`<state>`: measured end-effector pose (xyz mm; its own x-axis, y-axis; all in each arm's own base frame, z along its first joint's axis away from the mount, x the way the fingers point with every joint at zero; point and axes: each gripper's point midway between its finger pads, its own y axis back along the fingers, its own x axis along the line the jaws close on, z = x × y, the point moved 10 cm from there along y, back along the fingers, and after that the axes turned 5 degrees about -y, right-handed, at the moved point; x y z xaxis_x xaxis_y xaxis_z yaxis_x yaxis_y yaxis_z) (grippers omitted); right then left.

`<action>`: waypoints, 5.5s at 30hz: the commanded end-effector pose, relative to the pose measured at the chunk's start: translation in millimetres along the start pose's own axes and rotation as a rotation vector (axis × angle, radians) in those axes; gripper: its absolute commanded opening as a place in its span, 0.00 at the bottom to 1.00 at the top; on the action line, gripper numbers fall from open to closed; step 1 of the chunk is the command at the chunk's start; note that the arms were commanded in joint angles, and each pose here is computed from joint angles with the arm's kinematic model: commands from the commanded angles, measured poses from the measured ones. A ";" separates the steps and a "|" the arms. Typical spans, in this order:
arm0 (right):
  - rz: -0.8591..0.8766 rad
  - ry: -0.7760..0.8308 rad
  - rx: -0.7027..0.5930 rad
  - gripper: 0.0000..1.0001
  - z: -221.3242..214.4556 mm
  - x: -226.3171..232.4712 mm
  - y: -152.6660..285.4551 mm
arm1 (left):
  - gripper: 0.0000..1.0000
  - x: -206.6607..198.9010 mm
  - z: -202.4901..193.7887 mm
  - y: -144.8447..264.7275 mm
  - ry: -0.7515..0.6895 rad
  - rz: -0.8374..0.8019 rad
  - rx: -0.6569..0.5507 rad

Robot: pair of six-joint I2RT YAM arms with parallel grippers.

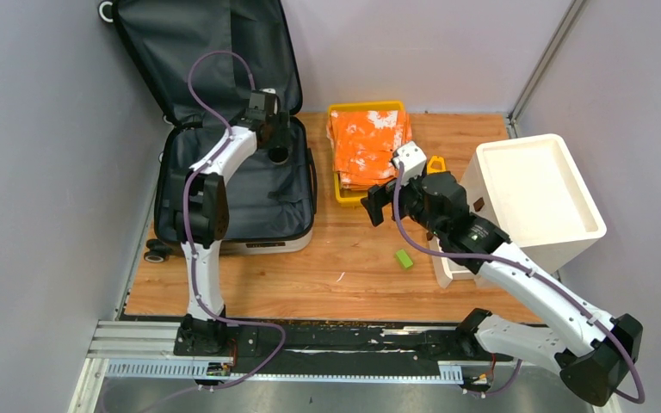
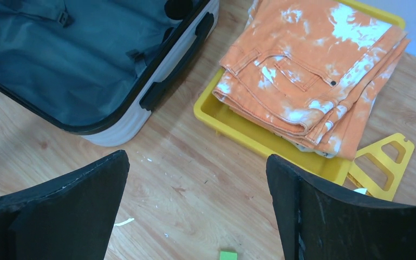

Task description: Open, take out, and arrange the luggage

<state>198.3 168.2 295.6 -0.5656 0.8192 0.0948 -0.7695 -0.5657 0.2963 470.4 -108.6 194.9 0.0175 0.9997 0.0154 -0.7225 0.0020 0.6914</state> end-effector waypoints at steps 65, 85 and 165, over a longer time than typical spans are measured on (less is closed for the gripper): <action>0.298 -0.798 -0.046 0.71 54.7 32.5 3.5 | 0.41 -81.8 -78.5 269.7 -0.770 -1.071 -0.541; 0.419 -0.854 0.181 0.10 31.0 43.9 -37.1 | 0.46 -80.8 -93.7 265.9 -0.808 -1.138 -0.463; -0.605 -0.143 0.925 0.13 -101.1 -98.2 -75.4 | 1.00 13.0 -111.3 299.1 -0.571 -0.291 -0.658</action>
<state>275.7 119.3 182.5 -0.0503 0.9811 -0.1866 -0.3335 0.1596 0.9291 176.6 -92.9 315.4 0.5011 0.7795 0.3760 -0.8654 0.4484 0.2237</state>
